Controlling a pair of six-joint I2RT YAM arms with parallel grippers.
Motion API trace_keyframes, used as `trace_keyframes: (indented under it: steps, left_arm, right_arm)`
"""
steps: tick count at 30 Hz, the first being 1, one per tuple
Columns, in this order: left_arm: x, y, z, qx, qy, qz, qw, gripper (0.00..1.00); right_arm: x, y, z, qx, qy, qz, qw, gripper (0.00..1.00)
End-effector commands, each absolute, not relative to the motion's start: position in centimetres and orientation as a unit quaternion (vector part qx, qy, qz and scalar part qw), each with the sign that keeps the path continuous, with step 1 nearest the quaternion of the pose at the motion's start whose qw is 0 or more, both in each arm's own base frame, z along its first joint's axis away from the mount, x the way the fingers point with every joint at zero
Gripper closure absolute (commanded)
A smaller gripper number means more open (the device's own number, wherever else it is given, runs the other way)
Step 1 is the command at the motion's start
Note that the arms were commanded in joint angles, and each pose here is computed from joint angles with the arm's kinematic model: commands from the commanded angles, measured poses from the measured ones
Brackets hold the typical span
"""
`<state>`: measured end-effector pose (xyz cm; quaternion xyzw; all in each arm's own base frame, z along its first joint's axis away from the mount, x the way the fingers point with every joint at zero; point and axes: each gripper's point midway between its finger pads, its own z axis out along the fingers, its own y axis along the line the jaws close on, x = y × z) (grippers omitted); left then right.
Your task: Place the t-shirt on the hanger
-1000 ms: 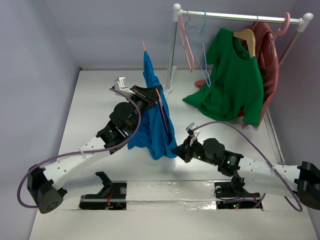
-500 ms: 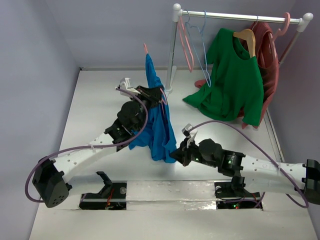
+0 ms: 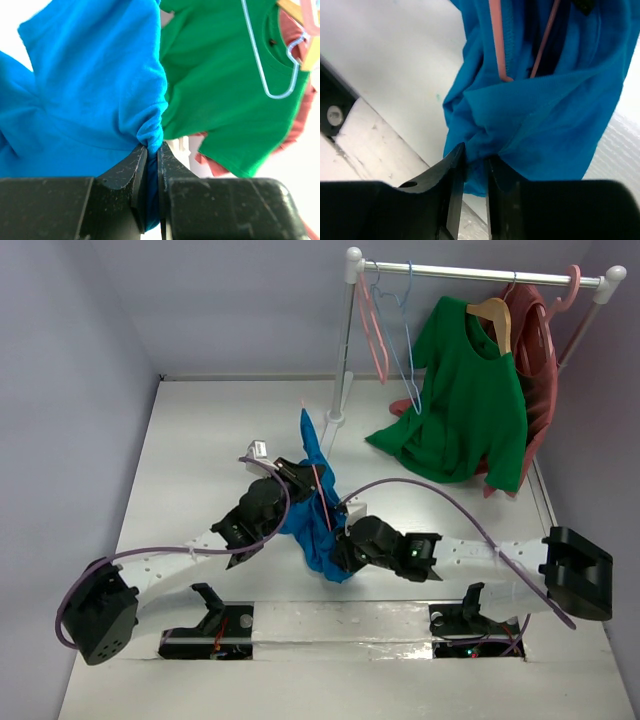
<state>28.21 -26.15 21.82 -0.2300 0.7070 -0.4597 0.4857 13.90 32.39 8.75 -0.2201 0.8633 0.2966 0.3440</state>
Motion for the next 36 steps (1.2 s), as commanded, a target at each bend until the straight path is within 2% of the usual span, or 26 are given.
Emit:
trace_keyframes:
  steps: [1,2,5,7,11,14,16,22,29,30,31,34,36]
  left_arm:
    - [27.3,-26.8,25.0,-0.226,0.670,-0.522,0.477,1.00]
    - [27.2,-26.8,24.8,-0.224,0.673,-0.521,0.475,1.00]
    - [27.1,-26.8,23.8,-0.226,0.678,-0.518,0.470,1.00]
    - [27.2,-26.8,23.4,-0.228,0.680,-0.516,0.469,1.00]
    - [27.4,-27.1,23.3,-0.228,0.681,-0.516,0.467,1.00]
    - [27.4,-27.3,23.3,-0.228,0.681,-0.520,0.463,1.00]
    - [27.4,-27.4,23.3,-0.228,0.682,-0.520,0.461,1.00]
    - [27.2,-26.9,23.1,-0.232,0.685,-0.515,0.461,1.00]
    - [27.1,-26.8,23.2,-0.230,0.688,-0.510,0.462,1.00]
    - [27.2,-26.8,23.1,-0.229,0.689,-0.509,0.462,1.00]
    - [27.2,-26.9,23.1,-0.230,0.690,-0.508,0.462,1.00]
    - [27.3,-26.7,22.9,-0.230,0.692,-0.501,0.466,1.00]
    - [27.3,-26.6,23.0,-0.227,0.693,-0.497,0.470,0.92]
  right_arm:
    - [14.6,32.9,10.1,-0.207,0.872,0.279,0.346,0.57]
    - [14.4,32.3,10.4,-0.207,0.875,0.272,0.343,0.51]
    - [14.1,32.1,13.1,-0.202,0.863,0.294,0.357,0.49]
    - [14.0,31.5,15.6,-0.199,0.850,0.311,0.376,0.43]
    - [15.1,32.3,19.0,-0.199,0.828,0.322,0.413,0.43]
    - [17.7,32.8,18.9,-0.180,0.832,0.277,0.445,0.55]
    - [19.7,33.4,19.9,-0.162,0.830,0.270,0.461,0.59]
    - [22.7,34.2,19.6,-0.141,0.833,0.232,0.483,0.58]
    - [23.1,33.5,18.3,-0.121,0.834,0.221,0.490,0.68]
    - [23.1,33.5,18.3,-0.120,0.834,0.221,0.491,0.71]
    - [23.2,33.5,18.2,-0.118,0.833,0.223,0.492,0.81]
    - [23.2,33.5,17.9,-0.118,0.834,0.221,0.491,0.99]
    - [23.1,33.5,17.6,-0.119,0.835,0.221,0.490,1.00]
